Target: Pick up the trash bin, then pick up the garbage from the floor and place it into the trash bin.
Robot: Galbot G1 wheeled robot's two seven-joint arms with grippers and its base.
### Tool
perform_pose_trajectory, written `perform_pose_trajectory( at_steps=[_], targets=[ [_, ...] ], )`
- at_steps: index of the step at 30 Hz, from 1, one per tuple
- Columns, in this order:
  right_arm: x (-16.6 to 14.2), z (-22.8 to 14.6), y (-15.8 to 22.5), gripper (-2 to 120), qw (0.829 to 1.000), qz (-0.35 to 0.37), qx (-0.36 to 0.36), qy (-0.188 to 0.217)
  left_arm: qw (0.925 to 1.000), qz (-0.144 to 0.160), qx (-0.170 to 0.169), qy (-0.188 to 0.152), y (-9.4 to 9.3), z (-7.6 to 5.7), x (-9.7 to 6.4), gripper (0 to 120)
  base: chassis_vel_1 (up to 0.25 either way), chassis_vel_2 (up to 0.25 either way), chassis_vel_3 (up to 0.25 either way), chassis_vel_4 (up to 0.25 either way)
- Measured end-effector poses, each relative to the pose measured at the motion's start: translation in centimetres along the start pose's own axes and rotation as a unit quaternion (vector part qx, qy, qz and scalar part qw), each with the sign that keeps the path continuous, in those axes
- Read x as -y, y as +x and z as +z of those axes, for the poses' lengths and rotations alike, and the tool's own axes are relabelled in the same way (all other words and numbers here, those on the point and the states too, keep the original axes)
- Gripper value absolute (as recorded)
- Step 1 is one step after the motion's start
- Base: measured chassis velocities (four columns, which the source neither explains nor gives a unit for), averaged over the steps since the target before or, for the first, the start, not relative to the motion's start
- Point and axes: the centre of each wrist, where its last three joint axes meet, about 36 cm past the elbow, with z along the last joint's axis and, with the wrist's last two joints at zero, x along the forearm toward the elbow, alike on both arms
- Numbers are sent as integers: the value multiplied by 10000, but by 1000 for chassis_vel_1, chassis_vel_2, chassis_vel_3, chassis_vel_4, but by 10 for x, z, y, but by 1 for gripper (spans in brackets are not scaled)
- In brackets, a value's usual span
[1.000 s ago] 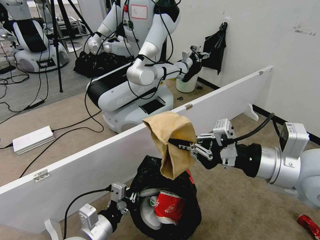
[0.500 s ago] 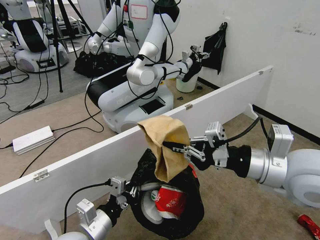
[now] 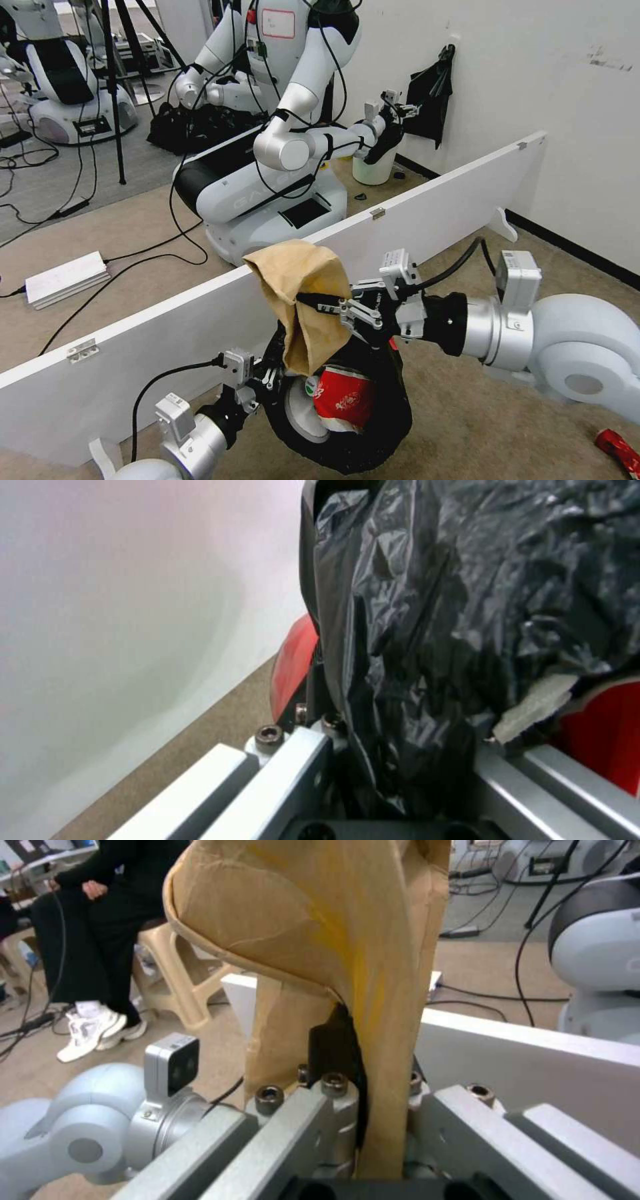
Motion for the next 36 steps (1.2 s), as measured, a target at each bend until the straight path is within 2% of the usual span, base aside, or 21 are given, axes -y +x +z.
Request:
perform_pose_trajectory(
  at_steps=[12, 36],
  targets=[
    [11, 14, -4, 0, 9996, 80, -132, -231, 9999, 90, 60, 36, 1, -8, 0, 0, 0, 0, 0, 0],
    [37, 40, -6, 0, 9978, 366, -413, -377, 9997, 231, 54, 82, 8, -25, -6, 0, 0, 0, 0, 0]
  ],
)
